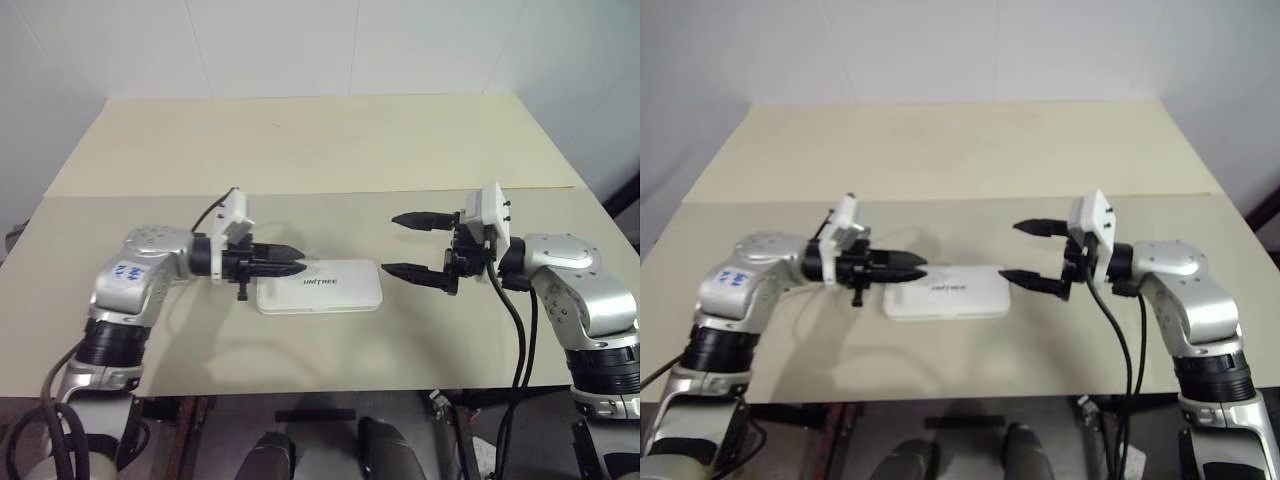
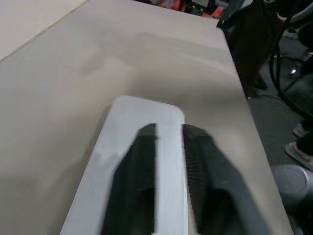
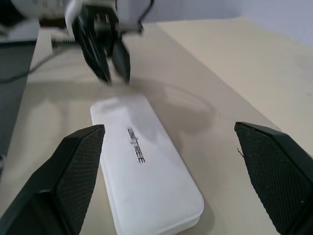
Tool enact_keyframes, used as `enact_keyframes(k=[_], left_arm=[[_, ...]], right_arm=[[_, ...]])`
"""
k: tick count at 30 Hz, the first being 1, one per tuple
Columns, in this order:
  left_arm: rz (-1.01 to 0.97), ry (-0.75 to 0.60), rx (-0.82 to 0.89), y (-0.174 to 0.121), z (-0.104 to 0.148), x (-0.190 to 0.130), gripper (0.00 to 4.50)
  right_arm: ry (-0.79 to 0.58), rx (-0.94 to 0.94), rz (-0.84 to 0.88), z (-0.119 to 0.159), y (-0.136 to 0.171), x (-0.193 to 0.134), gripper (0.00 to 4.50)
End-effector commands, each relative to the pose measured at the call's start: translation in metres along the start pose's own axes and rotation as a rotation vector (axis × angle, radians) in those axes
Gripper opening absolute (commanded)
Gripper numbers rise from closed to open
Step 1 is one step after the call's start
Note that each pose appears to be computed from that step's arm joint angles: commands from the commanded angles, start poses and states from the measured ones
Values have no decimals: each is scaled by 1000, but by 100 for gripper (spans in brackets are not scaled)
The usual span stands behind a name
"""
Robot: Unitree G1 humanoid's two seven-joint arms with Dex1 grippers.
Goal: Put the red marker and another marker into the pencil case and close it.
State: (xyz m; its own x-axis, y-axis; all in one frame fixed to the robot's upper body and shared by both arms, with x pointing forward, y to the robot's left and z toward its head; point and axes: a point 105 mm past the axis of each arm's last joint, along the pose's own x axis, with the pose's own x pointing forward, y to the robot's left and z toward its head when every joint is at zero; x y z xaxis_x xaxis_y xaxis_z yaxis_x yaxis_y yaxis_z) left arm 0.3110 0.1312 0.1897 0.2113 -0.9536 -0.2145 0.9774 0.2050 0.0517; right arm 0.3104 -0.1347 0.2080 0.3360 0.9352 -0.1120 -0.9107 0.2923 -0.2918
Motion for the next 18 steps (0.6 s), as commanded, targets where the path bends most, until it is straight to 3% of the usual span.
enact_keyframes(k=[1, 7, 8, 18], left_arm=[[65, -19, 50, -1, 5, -22, 223], [111, -7, 45, -3, -6, -38, 433], [128, -13, 52, -3, -6, -41, 447], [251, -67, 225, 7, 6, -50, 447]], right_arm=[[-6, -67, -3, 7, -7, -6, 450], [7, -102, 4, 4, -17, -10, 450], [6, -106, 2, 4, -19, -10, 450], [-17, -112, 48, 10, -19, -6, 450]])
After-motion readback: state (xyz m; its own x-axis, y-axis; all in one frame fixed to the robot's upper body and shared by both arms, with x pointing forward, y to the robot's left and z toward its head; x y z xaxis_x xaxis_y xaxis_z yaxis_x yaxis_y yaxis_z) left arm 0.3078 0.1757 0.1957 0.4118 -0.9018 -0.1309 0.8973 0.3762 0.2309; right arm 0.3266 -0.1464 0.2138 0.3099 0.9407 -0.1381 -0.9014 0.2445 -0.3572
